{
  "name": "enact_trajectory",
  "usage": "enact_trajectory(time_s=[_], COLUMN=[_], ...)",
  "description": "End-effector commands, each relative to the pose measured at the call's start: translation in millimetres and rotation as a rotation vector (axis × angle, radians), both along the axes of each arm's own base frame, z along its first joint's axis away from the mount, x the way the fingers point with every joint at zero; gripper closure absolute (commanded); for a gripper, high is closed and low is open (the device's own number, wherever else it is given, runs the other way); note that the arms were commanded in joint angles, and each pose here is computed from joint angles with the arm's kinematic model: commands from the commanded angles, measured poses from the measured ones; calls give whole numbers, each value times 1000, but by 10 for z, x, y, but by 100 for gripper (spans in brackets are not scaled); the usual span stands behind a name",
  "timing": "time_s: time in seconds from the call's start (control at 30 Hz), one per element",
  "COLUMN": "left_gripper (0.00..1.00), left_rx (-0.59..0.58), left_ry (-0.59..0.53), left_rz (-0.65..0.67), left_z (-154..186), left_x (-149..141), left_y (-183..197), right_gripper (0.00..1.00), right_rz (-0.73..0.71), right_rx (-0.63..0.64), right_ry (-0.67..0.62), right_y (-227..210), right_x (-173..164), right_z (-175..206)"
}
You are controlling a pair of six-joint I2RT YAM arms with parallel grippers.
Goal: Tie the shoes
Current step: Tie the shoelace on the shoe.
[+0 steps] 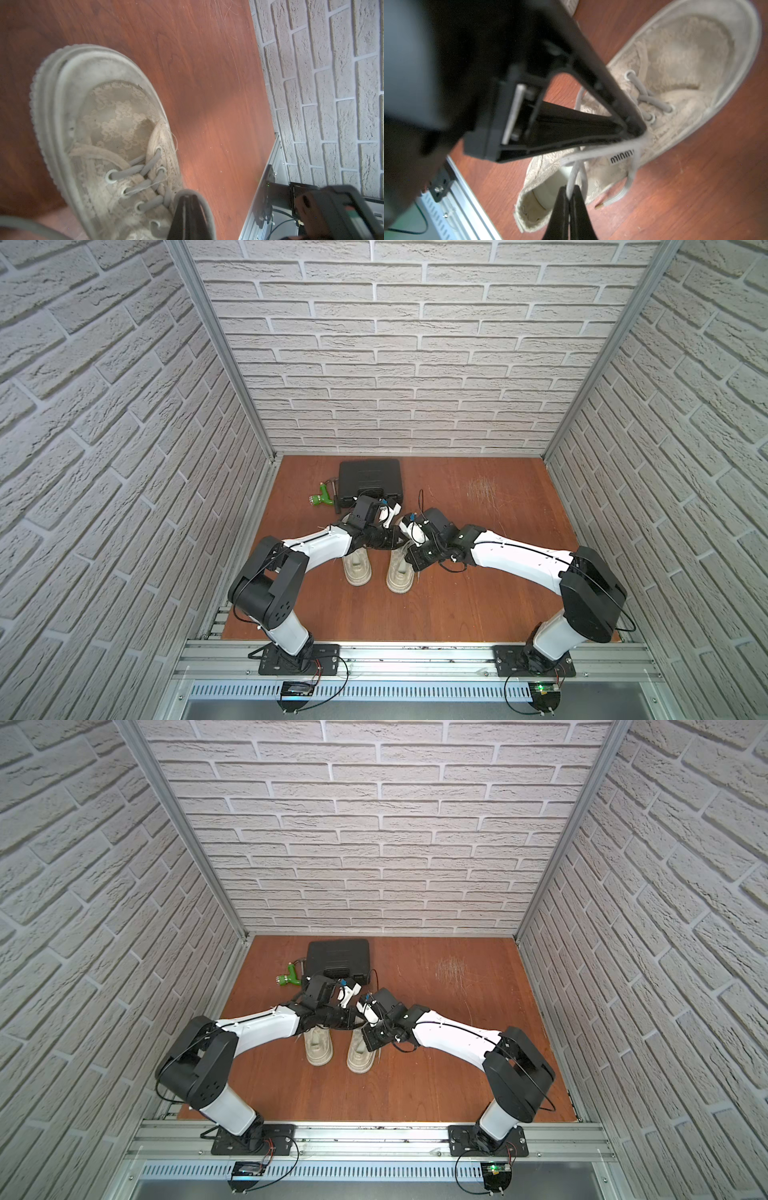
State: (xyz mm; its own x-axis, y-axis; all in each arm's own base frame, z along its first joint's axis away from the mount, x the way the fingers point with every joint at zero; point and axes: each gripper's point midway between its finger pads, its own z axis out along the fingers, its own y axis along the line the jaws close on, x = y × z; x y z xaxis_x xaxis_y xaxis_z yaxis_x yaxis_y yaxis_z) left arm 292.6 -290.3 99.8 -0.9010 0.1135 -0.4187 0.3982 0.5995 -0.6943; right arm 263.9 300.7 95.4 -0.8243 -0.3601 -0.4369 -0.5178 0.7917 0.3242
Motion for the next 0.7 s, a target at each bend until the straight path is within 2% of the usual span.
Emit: enact_trajectory(time_s=[0.0,0.13,0.3,0.67], left_gripper=[100,100,100,100], left_rx=[24,64,88,140], left_ry=[-26,-25,-24,-18], left_rz=[23,40,84,150], left_z=[29,-22,-64,-168], left_x=[5,5,40,115], left_y=[109,216,377,608], right_gripper=[97,97,98,98], right_rz=[-20,-45,-128,-258], right_rx=[-16,-25,-102,-341], right_ry=[-40,-67,-80,-47], right_y=[-98,-188,-477,-1065], right_x=[78,210,323,229], right_z=[123,202,201,-51])
